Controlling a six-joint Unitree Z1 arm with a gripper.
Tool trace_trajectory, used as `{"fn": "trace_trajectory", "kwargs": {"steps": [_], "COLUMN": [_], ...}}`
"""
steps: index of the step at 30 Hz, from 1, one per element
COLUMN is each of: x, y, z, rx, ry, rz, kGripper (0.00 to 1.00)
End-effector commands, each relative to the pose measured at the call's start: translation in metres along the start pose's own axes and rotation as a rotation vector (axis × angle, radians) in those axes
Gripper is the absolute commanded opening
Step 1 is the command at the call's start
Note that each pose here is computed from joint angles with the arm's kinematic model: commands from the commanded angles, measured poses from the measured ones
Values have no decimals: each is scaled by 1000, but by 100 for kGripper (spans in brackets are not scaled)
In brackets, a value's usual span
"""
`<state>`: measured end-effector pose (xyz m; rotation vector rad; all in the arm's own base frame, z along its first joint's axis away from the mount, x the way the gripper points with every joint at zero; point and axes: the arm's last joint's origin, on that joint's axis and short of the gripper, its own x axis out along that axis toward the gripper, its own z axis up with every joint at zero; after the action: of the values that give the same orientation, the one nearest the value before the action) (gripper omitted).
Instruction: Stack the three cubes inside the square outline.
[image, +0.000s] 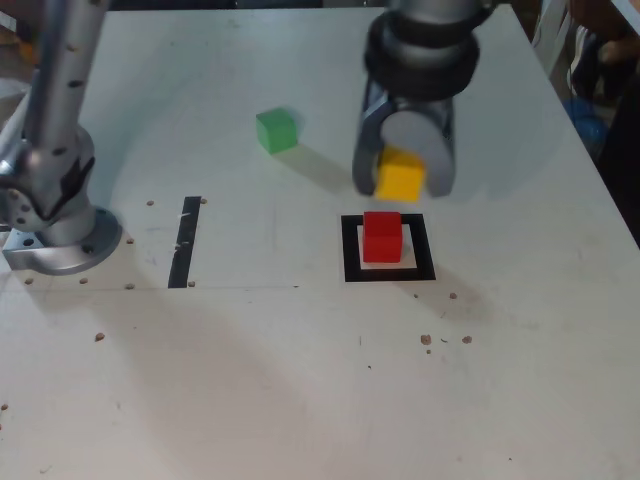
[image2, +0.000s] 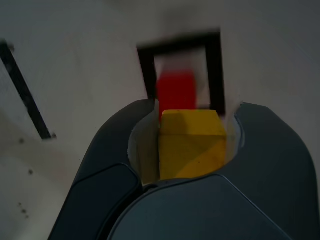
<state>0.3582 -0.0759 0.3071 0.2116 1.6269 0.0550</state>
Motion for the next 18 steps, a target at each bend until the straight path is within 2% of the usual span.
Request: {"fn": "trace_trajectory", "kwargs": {"steps": [1, 5, 13, 18], "x": [22, 33, 54, 56], "y": [-5, -7, 10, 14], "z": [-8, -5, 6, 8], "rx": [-10, -46, -82, -86], "ry": [64, 58, 75, 64], "rz": [-2, -16, -25, -33], "kGripper": [15, 15, 15, 15]}}
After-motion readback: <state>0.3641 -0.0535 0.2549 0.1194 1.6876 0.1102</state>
